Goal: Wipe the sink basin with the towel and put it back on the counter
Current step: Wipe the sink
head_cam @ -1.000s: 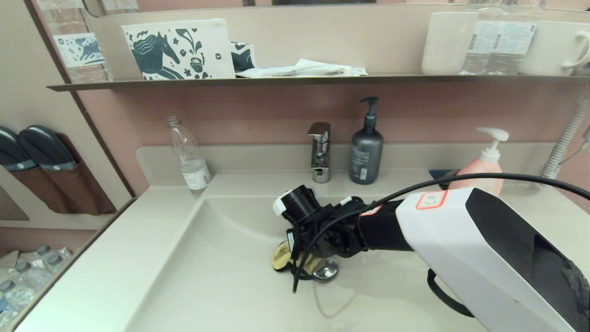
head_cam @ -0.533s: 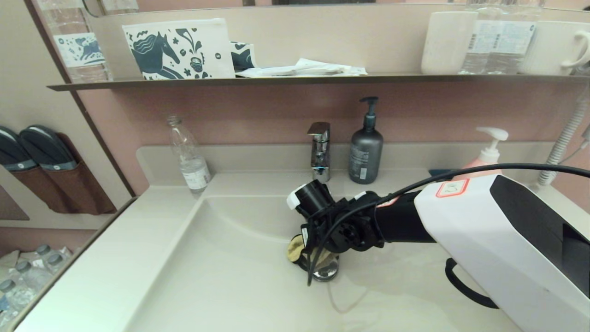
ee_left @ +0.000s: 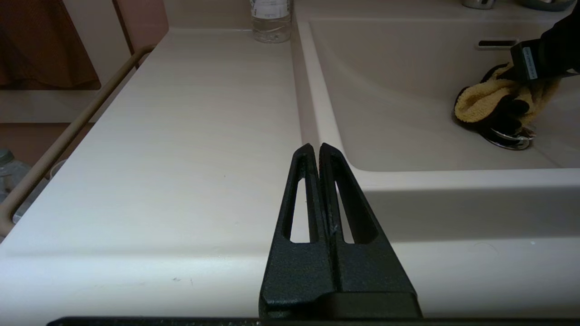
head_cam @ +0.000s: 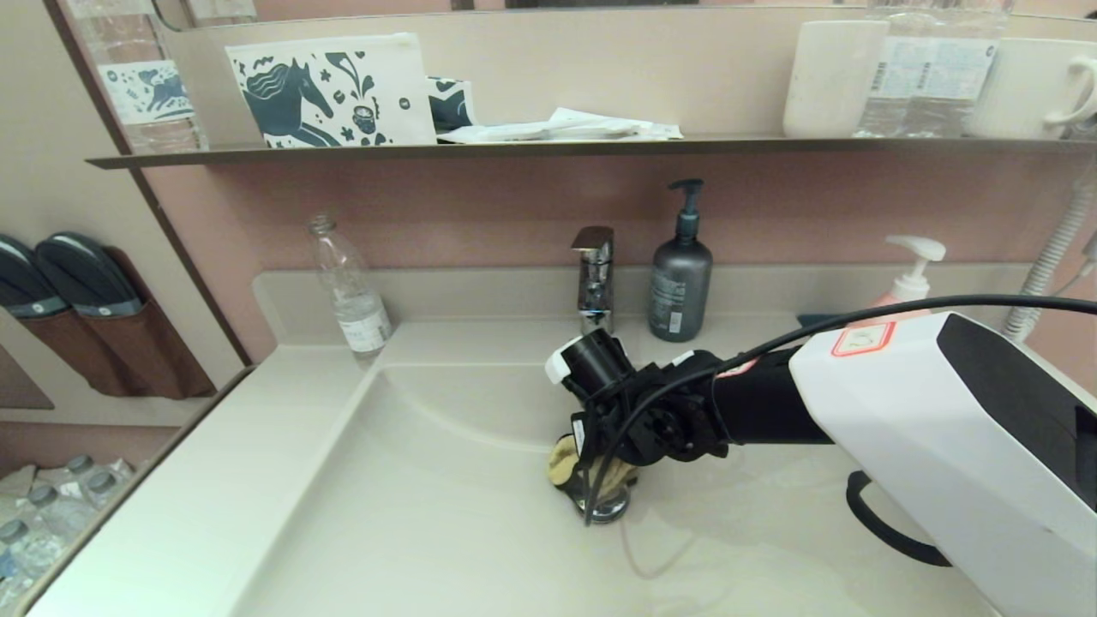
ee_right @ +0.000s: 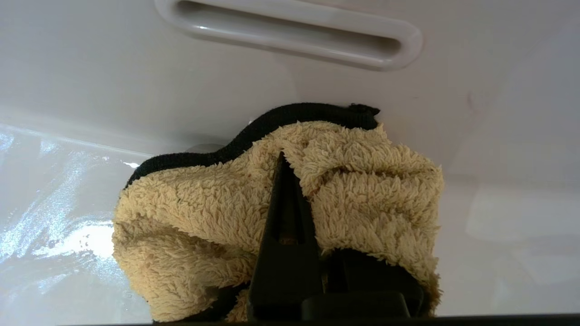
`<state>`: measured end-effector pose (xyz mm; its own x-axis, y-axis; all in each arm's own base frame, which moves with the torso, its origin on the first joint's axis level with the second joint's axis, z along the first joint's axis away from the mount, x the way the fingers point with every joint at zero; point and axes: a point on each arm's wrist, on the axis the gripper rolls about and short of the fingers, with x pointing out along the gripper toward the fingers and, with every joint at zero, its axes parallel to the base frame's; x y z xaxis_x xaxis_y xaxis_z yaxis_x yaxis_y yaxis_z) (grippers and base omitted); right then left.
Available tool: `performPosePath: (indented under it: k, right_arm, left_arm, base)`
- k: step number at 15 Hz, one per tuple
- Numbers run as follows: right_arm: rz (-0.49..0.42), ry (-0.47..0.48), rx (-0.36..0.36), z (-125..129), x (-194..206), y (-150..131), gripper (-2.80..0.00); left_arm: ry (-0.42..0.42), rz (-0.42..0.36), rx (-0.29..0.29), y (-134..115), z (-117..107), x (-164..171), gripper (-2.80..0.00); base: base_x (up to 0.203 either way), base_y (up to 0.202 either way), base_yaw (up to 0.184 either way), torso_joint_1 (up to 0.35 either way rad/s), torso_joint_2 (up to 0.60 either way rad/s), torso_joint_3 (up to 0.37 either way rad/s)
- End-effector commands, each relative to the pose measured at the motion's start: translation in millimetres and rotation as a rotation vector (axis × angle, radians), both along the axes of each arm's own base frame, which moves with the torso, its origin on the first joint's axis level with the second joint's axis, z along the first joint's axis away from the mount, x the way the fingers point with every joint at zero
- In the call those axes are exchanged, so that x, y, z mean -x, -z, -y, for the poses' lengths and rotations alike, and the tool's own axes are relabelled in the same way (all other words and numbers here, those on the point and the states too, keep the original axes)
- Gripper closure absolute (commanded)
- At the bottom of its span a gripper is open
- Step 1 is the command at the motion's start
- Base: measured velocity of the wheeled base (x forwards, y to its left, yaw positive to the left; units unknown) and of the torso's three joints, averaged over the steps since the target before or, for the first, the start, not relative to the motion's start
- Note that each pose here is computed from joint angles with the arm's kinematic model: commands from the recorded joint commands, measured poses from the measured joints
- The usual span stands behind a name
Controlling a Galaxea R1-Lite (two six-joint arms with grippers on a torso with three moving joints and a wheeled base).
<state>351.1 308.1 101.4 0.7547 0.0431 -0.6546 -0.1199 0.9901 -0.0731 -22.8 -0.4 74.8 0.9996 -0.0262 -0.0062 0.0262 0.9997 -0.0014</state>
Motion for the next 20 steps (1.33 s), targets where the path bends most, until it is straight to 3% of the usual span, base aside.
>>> performPosePath:
  k: [1, 7, 14, 17, 20]
  right_arm:
    - [0.001, 0.005, 0.002, 3, 2, -3, 0.00]
    - [-0.036, 0.016, 0.039, 22, 17, -7, 0.00]
    - [-0.066, 0.065, 0.140, 51, 44, -5, 0.00]
    - [-0.073, 0.104, 0.123, 65, 57, -13, 0.00]
    - [-0.116, 0.118, 0.154, 86, 78, -10, 0.00]
  left_arm:
    - [0.000, 0.000, 0.000, 0, 0, 0, 0.00]
    - [0.000, -0.001, 0.000, 0, 0, 0, 0.00]
    - [0.000, -0.001, 0.000, 0, 0, 0, 0.00]
    - [0.000, 0.000, 0.000, 0, 0, 0, 0.00]
    - [0.000, -0.001, 0.000, 0, 0, 0, 0.00]
  base:
    - [0.000, 0.000, 0.000, 0.000, 0.00, 0.000]
    - [0.000, 0.000, 0.000, 0.000, 0.00, 0.000]
    - [0.000, 0.000, 0.000, 0.000, 0.00, 0.000]
    - [0.000, 0.000, 0.000, 0.000, 0.00, 0.000]
    - [0.000, 0.000, 0.000, 0.000, 0.00, 0.000]
